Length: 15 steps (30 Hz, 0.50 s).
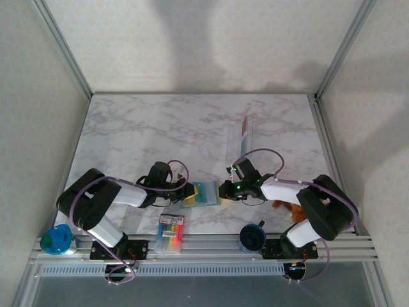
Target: Put the credit cards into the card holder
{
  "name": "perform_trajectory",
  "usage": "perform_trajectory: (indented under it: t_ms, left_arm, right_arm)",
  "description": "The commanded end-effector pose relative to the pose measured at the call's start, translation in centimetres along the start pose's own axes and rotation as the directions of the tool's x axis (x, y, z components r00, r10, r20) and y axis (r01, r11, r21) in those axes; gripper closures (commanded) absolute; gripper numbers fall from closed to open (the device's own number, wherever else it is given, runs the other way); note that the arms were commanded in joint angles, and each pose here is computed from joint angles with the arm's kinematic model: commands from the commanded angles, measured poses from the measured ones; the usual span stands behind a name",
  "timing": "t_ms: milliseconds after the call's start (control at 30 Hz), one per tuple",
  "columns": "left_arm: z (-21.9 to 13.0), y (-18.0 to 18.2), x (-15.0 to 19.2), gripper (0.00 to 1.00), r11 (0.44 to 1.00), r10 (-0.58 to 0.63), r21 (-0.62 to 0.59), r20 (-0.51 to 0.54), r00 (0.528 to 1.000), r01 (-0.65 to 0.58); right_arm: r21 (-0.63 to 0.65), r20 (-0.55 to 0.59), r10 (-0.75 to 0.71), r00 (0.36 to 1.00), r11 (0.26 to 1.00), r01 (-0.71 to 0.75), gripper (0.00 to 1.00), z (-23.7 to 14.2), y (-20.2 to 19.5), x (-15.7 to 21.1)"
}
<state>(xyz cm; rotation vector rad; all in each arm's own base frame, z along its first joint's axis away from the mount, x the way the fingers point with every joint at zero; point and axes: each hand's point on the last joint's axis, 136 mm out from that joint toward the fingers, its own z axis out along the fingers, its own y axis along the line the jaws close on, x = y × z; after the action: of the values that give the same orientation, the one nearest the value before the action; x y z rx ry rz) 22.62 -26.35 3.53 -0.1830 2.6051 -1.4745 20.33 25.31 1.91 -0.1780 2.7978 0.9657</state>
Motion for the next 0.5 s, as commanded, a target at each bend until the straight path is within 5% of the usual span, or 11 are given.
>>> perform_trajectory:
  t_ms: [0,267,467]
  left_arm:
    - [0.3,-0.8,-0.5,1.0,1.0,0.006,0.028,0.023,1.0,-0.007]
    - [2.2,-1.3,0.4,0.93,1.0,0.023,0.015,-0.021,1.0,-0.023]
    - [1.9,-0.3,-0.8,0.63,0.988,0.079,-0.13,0.0,0.997,-0.078]
  right_arm:
    - [-0.027,-0.045,-0.003,0.999,1.0,0.002,0.83,0.7,0.5,1.0]
    - [-0.062,-0.045,-0.01,0.999,0.998,0.007,0.82,1.0,1.5,0.9]
    - [-0.003,-0.011,-0.019,1.0,1.0,0.019,0.72,0.4,0.8,0.5]
